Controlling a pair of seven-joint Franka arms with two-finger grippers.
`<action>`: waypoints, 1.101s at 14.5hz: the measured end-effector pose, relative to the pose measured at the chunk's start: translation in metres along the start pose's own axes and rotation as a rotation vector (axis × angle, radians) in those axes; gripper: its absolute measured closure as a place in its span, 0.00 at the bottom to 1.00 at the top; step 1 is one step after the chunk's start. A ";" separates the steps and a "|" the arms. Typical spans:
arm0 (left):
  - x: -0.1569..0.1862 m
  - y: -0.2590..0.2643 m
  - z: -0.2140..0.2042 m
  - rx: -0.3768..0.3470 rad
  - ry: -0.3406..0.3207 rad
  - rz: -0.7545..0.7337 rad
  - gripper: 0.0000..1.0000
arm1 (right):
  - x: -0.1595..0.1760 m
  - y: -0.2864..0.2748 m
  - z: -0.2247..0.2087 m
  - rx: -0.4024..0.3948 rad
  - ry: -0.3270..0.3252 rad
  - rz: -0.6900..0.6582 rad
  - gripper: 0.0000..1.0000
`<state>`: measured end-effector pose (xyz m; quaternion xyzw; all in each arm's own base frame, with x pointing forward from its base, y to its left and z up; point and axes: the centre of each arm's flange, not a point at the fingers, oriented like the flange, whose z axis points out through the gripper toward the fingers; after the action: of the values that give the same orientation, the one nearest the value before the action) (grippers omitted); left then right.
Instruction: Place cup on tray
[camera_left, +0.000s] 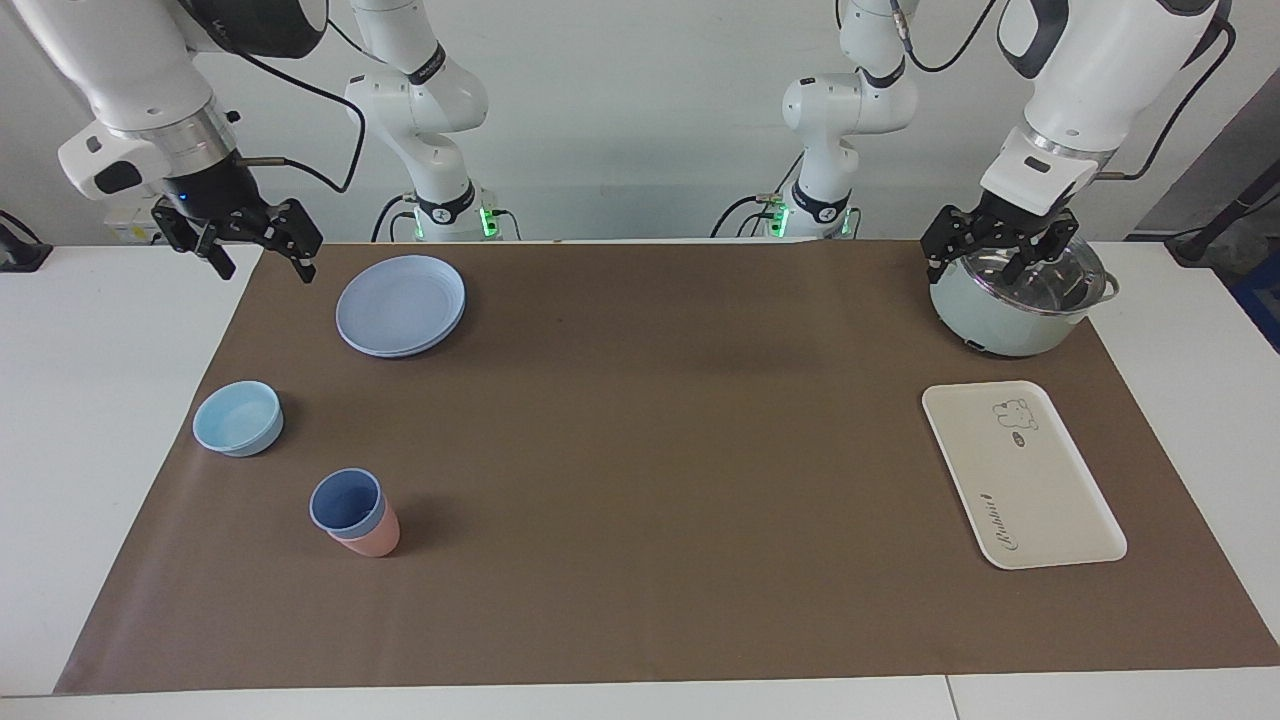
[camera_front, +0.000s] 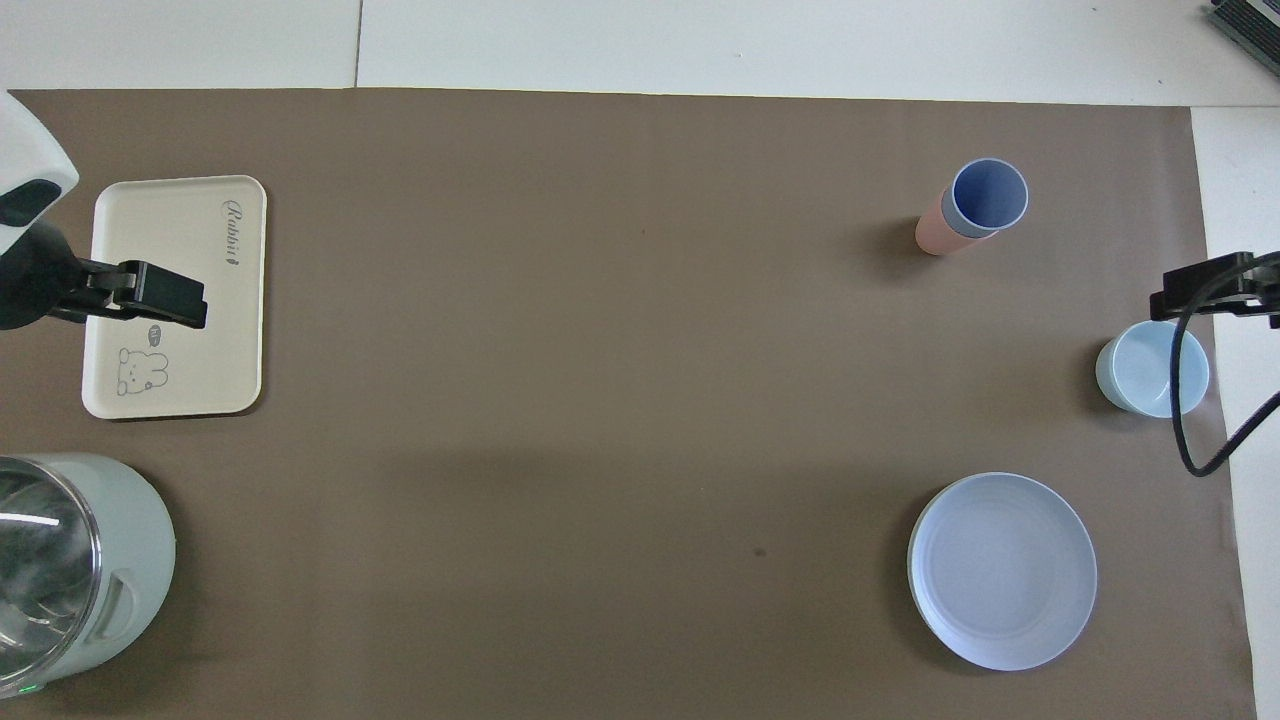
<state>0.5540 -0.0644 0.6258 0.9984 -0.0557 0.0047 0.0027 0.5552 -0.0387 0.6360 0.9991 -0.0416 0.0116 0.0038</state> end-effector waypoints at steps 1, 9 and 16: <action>0.000 0.000 0.000 0.000 0.000 0.000 0.00 | 0.000 0.000 0.000 0.000 0.000 0.000 0.00; 0.000 0.000 0.000 0.000 0.000 0.000 0.00 | 0.002 -0.001 0.006 0.000 0.016 -0.028 0.00; 0.000 0.000 0.000 0.000 0.000 0.000 0.00 | 0.029 0.038 0.059 -0.043 0.191 -0.428 0.00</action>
<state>0.5540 -0.0644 0.6258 0.9984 -0.0557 0.0047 0.0027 0.5823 -0.0800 0.5776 0.9791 0.1716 0.1043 0.0313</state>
